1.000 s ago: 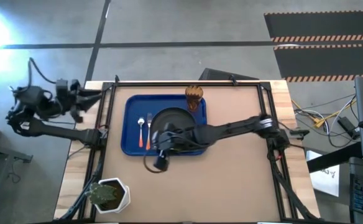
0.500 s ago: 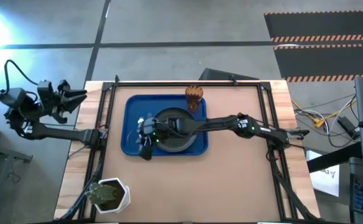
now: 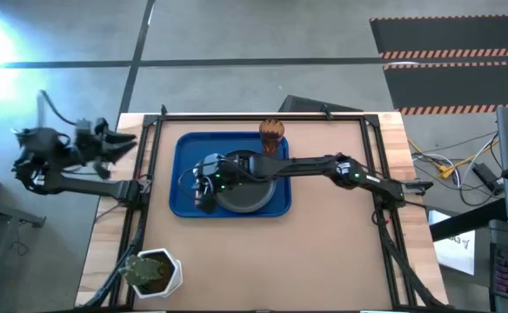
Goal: Pick and place plate/cup/fork/spoon on tray
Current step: Move the blue tray to the center of the table
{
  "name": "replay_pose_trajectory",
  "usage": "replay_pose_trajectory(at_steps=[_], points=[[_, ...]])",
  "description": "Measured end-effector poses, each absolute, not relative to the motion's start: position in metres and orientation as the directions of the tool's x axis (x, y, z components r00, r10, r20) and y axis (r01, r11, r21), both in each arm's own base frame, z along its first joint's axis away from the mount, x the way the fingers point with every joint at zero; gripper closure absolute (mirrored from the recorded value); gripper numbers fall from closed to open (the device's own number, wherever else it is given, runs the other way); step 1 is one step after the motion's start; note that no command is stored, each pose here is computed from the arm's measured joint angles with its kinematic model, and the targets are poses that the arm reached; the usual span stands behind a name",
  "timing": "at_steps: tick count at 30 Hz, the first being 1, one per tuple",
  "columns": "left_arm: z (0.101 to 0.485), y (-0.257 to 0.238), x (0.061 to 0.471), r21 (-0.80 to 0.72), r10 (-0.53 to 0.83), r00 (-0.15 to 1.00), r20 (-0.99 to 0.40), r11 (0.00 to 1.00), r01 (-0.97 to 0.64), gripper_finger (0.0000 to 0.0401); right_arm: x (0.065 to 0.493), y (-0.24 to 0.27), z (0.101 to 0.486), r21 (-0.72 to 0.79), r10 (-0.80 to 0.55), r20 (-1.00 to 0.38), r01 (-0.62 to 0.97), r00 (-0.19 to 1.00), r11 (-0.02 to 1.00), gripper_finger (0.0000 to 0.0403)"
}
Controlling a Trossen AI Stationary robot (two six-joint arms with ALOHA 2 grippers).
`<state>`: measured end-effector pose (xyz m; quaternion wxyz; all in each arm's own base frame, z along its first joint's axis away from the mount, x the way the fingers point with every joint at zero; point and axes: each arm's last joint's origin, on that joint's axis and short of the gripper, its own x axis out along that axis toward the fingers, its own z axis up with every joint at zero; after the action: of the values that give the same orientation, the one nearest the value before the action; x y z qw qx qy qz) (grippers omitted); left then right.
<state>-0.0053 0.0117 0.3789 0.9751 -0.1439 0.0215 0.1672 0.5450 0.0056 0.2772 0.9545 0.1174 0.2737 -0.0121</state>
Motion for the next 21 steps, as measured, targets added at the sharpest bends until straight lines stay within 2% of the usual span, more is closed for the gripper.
replay_pose_trajectory(at_steps=[3,6,9,12,17,21], points=[[0.365,0.012,0.007,-0.275,0.346,0.917,-0.198,0.878,-0.391,0.0296,0.523,0.021,0.328,0.180,0.062,-0.456,0.024,0.888,0.983,0.0394],[0.358,0.011,0.016,-0.274,0.356,0.900,-0.253,0.865,-0.419,0.0296,0.494,0.034,0.357,0.182,0.042,-0.521,0.062,0.852,0.981,0.0394],[0.358,0.011,0.022,-0.272,0.361,0.897,-0.254,0.864,-0.425,0.0296,0.469,0.046,0.345,0.138,-0.050,-0.731,0.220,0.680,0.966,0.0394],[0.360,0.011,0.024,-0.278,0.364,0.900,-0.240,0.863,-0.423,0.0296,0.448,0.063,0.318,0.042,-0.128,-0.894,0.367,0.429,0.929,0.0394],[0.363,0.011,0.024,-0.291,0.363,0.908,-0.210,0.863,-0.413,0.0296,0.423,0.090,0.295,-0.100,-0.185,-0.972,0.467,0.142,0.879,0.0394],[0.365,0.011,0.023,-0.300,0.363,0.912,-0.191,0.863,-0.407,0.0296,0.421,0.104,0.263,-0.169,-0.215,-0.976,0.474,0.045,0.864,0.0394]])
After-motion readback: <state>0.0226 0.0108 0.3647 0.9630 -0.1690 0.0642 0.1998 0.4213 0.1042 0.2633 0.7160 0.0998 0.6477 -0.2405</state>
